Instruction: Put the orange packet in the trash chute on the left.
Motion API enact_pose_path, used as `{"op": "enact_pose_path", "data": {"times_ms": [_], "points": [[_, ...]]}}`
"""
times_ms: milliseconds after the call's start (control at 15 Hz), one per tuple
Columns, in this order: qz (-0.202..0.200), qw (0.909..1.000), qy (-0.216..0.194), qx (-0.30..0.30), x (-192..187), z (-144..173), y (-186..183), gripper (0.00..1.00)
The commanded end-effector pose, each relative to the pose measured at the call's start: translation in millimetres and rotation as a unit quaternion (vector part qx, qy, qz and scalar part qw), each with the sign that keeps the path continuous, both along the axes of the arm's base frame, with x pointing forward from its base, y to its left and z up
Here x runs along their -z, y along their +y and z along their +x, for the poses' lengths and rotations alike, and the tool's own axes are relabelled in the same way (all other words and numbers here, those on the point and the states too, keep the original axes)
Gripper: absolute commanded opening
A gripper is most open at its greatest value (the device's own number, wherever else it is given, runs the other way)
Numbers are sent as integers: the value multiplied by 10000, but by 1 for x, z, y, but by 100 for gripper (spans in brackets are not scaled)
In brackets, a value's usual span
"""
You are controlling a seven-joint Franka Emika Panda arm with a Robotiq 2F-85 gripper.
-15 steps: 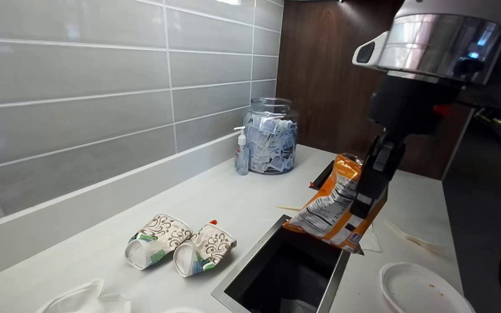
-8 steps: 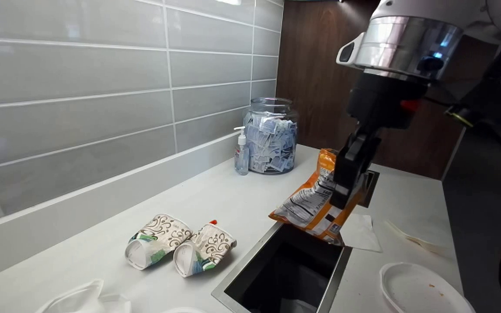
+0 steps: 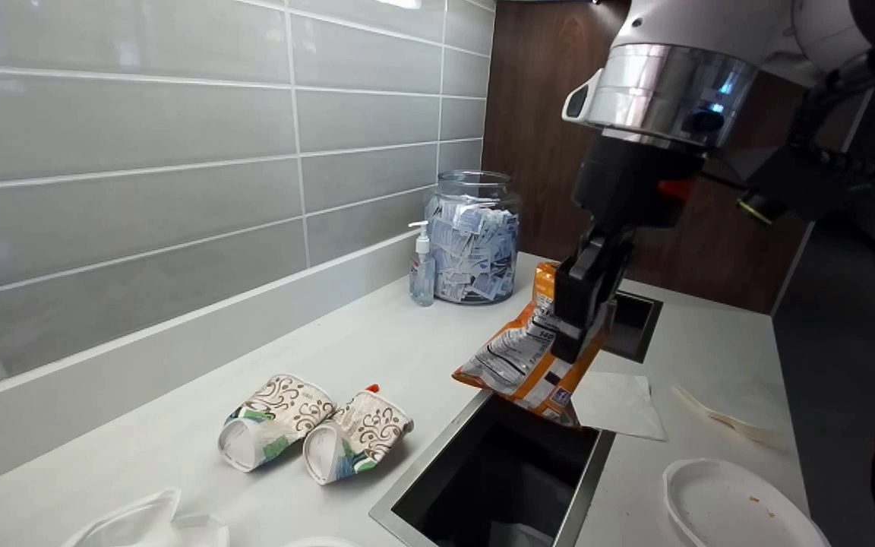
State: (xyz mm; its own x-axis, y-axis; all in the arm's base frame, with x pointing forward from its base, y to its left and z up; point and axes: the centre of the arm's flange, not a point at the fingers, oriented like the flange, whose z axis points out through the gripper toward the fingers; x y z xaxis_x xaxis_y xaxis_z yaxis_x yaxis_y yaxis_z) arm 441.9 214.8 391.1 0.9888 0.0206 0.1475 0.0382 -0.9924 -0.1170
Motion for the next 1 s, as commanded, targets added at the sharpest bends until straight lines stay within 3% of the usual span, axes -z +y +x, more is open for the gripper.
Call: {"op": "enact_pose_path", "data": {"times_ms": [0,133,733,933], "points": [[32,9999,-102,-11,5,13,-1,26],[50,9999,-117,-4,6,17,-1,33],[75,9999,-131,38,5,22,-3,99],[77,9999,-134,44,4,22,-3,100]]}}
